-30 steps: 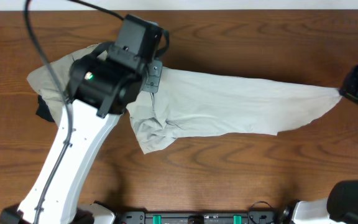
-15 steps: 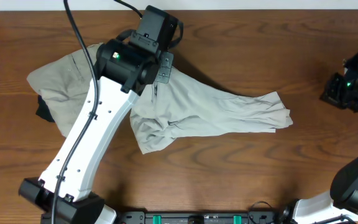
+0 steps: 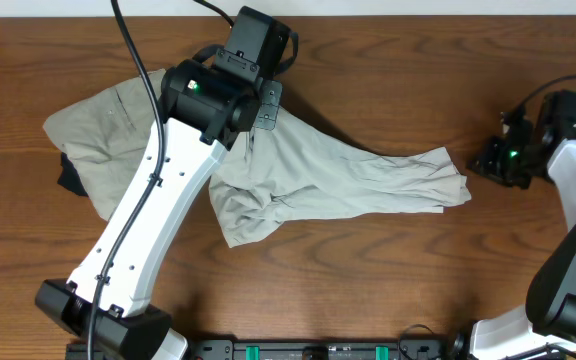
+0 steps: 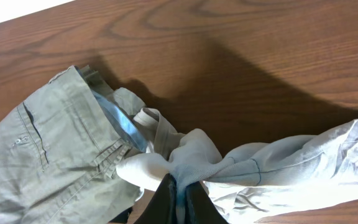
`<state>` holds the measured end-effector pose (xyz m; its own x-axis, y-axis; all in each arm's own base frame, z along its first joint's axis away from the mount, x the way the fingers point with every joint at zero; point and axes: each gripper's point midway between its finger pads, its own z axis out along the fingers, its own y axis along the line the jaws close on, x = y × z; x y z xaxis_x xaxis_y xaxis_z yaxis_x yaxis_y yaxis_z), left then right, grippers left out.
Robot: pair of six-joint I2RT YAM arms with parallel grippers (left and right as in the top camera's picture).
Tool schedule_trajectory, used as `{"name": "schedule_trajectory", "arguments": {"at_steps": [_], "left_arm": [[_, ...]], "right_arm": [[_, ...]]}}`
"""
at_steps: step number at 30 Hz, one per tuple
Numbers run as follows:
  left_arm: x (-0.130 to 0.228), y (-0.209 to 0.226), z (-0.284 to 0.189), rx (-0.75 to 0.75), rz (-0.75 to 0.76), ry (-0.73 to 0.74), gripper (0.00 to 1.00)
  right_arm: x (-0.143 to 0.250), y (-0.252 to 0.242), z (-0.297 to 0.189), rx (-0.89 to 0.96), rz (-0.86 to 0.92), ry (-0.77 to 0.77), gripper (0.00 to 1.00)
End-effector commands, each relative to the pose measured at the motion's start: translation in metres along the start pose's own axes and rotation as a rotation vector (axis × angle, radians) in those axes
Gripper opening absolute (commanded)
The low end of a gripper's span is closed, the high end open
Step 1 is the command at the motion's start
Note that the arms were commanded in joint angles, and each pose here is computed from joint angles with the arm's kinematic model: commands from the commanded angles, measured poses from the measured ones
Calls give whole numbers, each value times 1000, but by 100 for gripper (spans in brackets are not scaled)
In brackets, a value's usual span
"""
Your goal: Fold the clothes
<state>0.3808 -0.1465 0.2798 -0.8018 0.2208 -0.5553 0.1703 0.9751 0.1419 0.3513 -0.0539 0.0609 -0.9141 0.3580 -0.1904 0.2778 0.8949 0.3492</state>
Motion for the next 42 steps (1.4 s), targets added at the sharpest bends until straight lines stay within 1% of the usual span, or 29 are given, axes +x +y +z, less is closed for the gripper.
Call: {"name": "schedule_trajectory", "arguments": {"at_steps": [1,6,12,15,17,21,28,30,32,33,35,36,40,42], "left_arm": [[1,2,0,-3,3,2,6],[1,2,0,-3,3,2,6],[1,2,0,-3,4,5,6],[1,2,0,-3,4,5,6],[1,2,0,-4,4,5,6],[1,2,0,-3,4,5,6],[1,2,0,-3,4,5,6],[1,2,0,-4,4,5,6],[1,2,0,-3,3,4,6],[1,2,0,-4,4,4,6],[1,2,0,-4,4,4,6],[1,2,0,-3,3,4,6],[1,2,0,-3,3,4,6],[1,2,0,-3,3,4,6]], "right_arm": [[6,3,11,-21,-22,8,26],[9,11,19,-78,-31,-4,27],[18,10,28,-92,-18,4,28],[21,15,30,-116,-24,11,27],[23,18,31,-119,-30,16,24],[25,28,31,-157,-40,27,16],[36,26,31,-152,-30,72,3],[38,23,31,-134,-27,76,2],[37,18,31,-108,-27,73,3],[35,15,32,-94,-30,66,7],[32,15,32,-90,-36,52,21],[30,15,32,-91,-39,44,23],[24,15,32,-92,-49,19,24],[22,16,32,-93,-54,11,22]]}}
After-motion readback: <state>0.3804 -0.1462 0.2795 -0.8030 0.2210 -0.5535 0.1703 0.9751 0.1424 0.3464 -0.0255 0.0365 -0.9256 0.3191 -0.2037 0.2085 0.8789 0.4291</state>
